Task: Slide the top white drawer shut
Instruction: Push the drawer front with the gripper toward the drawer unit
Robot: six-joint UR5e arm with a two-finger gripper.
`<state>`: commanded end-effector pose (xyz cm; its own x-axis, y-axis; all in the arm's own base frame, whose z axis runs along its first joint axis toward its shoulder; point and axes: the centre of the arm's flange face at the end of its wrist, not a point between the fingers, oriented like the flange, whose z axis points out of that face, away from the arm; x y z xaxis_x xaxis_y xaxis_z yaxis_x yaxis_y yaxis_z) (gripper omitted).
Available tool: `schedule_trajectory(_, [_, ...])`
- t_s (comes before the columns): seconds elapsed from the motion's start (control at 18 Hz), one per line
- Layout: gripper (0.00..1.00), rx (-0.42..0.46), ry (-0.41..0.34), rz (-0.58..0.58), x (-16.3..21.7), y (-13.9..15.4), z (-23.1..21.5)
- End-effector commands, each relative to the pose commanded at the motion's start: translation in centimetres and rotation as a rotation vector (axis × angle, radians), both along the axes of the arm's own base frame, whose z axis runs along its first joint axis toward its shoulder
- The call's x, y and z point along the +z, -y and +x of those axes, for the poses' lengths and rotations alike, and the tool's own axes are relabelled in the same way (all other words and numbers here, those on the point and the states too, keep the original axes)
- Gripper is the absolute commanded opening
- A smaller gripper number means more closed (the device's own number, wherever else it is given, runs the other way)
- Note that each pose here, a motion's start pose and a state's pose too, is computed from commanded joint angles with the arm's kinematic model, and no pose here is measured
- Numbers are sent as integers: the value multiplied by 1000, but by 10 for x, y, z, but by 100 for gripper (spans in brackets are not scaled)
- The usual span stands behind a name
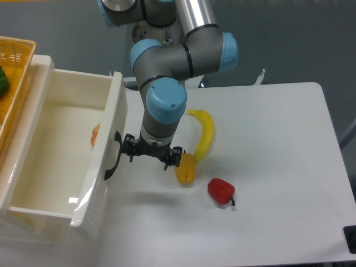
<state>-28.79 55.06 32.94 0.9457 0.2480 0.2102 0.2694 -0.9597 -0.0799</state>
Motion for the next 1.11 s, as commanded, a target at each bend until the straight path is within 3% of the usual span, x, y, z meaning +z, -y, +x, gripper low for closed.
schedule_trajectory(0.56, [100,-17,-9,17,13,-2,12])
schedule_trajectory(0.89, [100,61,-41,51,33,16,-43])
schedule_trajectory(1.11, [100,65,-24,31,13,10,-52])
